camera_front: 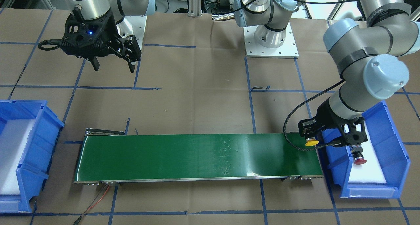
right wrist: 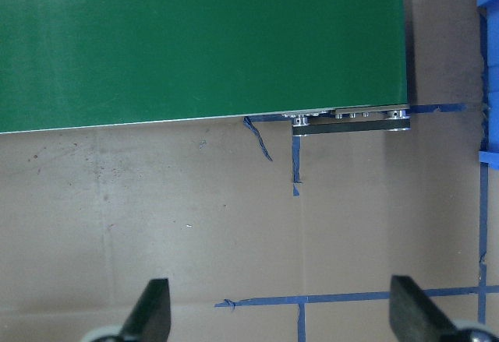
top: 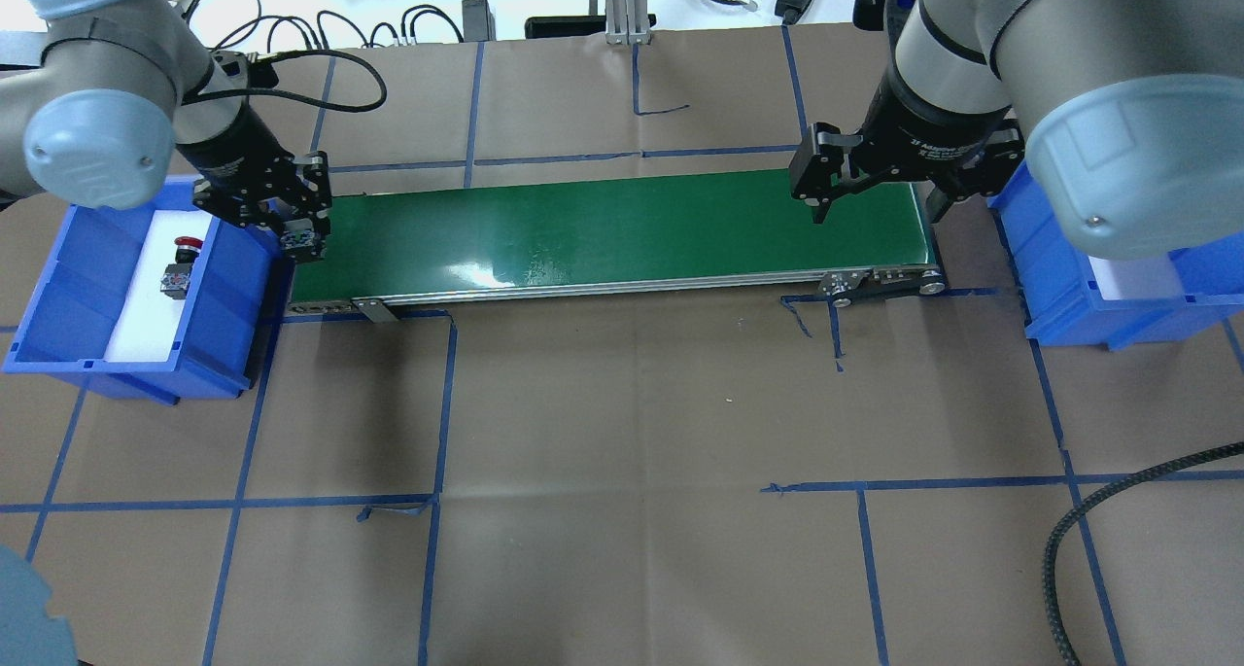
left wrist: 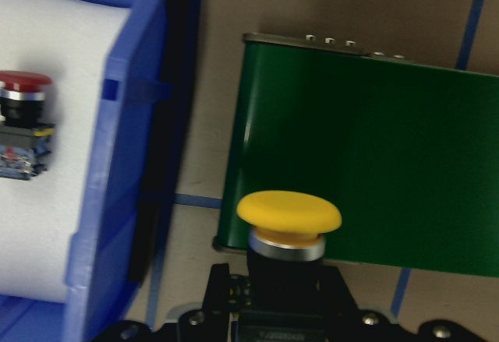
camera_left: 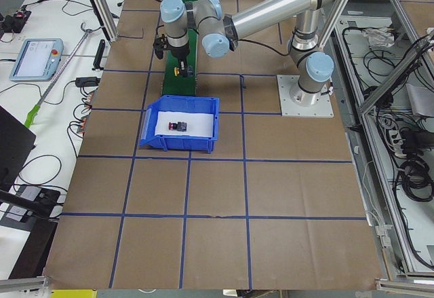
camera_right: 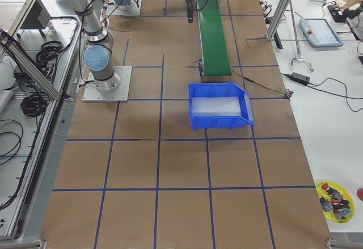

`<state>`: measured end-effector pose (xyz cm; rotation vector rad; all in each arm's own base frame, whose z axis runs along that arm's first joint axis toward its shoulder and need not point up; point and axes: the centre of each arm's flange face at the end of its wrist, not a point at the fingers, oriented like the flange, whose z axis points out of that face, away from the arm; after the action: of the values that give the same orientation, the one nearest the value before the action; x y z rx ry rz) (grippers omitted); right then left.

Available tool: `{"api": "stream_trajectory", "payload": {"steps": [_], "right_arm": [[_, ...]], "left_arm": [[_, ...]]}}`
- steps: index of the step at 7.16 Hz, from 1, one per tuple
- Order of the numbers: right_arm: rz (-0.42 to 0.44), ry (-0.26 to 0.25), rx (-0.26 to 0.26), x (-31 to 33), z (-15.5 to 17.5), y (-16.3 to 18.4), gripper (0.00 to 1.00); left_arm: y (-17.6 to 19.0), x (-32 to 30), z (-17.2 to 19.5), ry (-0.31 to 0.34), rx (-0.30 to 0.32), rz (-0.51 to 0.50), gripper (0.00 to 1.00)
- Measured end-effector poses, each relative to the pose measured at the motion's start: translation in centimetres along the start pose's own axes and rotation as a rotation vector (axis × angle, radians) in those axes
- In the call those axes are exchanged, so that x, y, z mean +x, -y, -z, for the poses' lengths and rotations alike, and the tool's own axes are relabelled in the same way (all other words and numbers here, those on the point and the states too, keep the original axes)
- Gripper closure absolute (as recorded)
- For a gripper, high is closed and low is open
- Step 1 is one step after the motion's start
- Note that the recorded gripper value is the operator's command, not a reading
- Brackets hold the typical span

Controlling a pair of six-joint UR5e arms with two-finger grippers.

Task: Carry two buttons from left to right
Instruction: 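Carry the yellow button to the conveyor's near end and release it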

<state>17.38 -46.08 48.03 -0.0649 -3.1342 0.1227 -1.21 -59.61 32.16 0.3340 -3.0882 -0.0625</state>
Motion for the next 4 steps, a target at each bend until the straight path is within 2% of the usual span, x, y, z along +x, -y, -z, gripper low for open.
{"api": "stream_trajectory", "payload": {"steps": [2, 4], "right_arm": [[0.000, 0.001, 0.007, 0.0, 0.3, 0.0, 0.00], [-0.001, 0.003, 0.016, 0.0, 0.4, 0.1, 0.00]], "left_arm": [[1.4, 1.6, -3.6, 0.001, 0.034, 0.009, 1.00], [2.0, 2.0, -5.1, -0.001, 0.063, 0.003, 1.00]]}}
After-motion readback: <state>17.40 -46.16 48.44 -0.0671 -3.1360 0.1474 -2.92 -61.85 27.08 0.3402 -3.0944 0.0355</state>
